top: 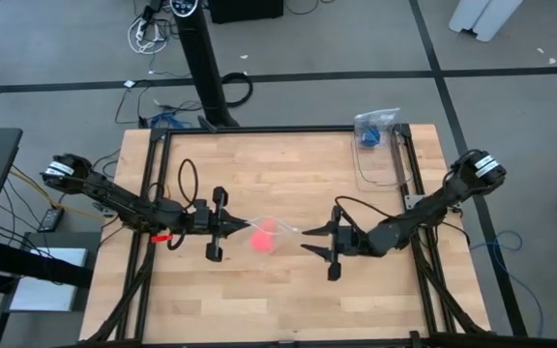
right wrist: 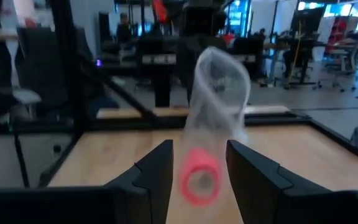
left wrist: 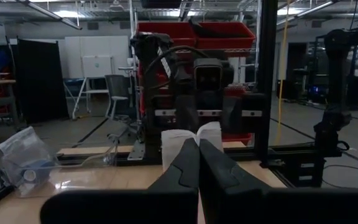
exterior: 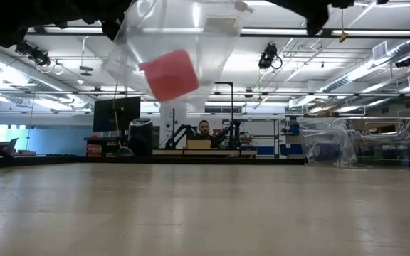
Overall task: Roll bandage
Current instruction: Close the transparent zip bag
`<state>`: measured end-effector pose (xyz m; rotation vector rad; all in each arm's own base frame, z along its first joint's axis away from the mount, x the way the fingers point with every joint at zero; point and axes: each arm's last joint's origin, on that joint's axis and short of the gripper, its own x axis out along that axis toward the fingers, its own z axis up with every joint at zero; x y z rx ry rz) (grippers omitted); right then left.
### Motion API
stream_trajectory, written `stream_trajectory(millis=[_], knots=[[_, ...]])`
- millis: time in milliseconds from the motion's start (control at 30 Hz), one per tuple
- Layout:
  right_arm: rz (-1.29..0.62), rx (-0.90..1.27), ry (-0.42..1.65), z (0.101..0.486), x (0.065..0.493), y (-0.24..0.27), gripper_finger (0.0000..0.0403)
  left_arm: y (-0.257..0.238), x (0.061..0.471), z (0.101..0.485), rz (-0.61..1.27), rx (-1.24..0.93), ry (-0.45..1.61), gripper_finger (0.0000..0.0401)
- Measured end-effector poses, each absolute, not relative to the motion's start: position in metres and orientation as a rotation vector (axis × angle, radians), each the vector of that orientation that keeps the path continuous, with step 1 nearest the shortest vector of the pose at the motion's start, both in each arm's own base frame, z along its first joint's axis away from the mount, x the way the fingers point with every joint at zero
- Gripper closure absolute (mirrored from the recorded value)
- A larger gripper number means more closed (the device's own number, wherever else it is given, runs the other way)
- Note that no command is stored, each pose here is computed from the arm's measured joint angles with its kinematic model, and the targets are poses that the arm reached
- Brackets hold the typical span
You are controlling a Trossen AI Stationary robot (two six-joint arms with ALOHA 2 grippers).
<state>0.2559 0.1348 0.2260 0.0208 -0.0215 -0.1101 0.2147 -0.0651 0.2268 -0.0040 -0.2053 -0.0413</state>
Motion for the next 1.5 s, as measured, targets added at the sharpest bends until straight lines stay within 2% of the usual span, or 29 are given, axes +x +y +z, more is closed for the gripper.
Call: stream_trajectory(millis=[167, 367, 767, 1000, 1500], knots=[[-0.147, 0.010, 0.072, 0.220, 0.241, 0.139, 0.0256, -0.066, 0.215, 0.225, -0.083, -0.020, -0.193, 0.0400], [-0.132, 0.135, 0.014, 0.200, 0.234, 0.125, 0.0265, -0.066, 0.215, 0.224, -0.088, -0.031, -0.179, 0.0400], [-0.127, 0.122, 0.002, 0.180, 0.260, 0.124, 0.0287, -0.067, 0.215, 0.223, -0.106, -0.025, -0.165, 0.0398], [-0.086, 0.189, -0.118, 0.189, 0.260, 0.127, 0.0288, -0.069, 0.214, 0.224, -0.116, -0.026, -0.168, 0.0398], [-0.041, 0.207, -0.126, 0.199, 0.271, 0.127, 0.0281, -0.074, 0.217, 0.232, -0.115, 0.007, -0.186, 0.0399]])
